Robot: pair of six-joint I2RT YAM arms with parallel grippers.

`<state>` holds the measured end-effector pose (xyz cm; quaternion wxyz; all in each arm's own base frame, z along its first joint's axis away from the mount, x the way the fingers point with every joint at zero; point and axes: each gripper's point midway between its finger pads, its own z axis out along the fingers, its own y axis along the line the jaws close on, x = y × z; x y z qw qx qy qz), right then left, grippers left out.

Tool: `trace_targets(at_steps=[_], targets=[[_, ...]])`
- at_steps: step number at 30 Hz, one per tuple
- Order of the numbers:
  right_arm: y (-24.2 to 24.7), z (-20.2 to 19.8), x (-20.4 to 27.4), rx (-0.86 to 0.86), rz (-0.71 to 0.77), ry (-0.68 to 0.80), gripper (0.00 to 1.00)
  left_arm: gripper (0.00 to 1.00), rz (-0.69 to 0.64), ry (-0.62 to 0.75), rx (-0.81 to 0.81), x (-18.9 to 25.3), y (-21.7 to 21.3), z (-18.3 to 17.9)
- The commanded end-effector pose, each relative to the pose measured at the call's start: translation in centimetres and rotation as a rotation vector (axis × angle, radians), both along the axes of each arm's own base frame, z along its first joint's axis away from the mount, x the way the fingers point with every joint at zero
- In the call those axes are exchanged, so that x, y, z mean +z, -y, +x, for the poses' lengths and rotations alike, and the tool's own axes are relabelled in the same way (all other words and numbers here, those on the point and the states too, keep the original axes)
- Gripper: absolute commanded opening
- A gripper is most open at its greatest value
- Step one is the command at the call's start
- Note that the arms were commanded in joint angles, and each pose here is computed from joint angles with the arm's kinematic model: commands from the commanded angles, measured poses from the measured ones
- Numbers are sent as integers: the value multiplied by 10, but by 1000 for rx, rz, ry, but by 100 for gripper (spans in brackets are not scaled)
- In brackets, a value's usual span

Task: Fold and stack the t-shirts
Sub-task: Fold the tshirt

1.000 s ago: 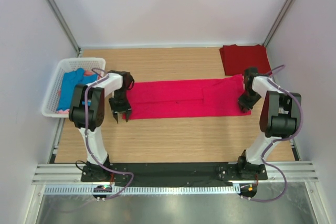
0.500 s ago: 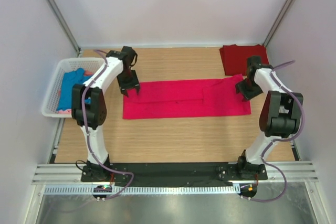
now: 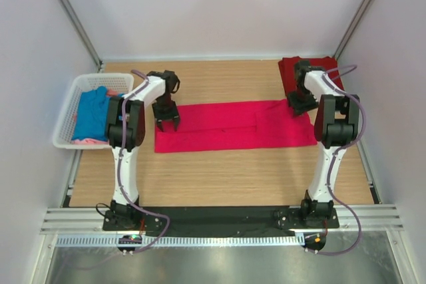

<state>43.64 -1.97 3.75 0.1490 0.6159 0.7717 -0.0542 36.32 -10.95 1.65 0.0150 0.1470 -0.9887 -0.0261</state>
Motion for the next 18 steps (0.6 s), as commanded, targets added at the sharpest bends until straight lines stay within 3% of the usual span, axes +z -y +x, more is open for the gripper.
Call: trace_targets(at_steps=[1, 8, 14, 18], targets=[[-9, 8, -1, -8, -12, -2, 60, 53, 179, -53, 15, -2, -44, -21], [-53, 14, -19, 129, -22, -10, 60, 53, 254, -85, 88, 0, -76, -53], [-90, 43, -26, 269, 22, 38, 59, 53, 273, -126, 124, 3, -82, -90], [-106, 56, -44, 367, 30, 20, 59, 53, 261, -119, 141, 24, -80, -96]])
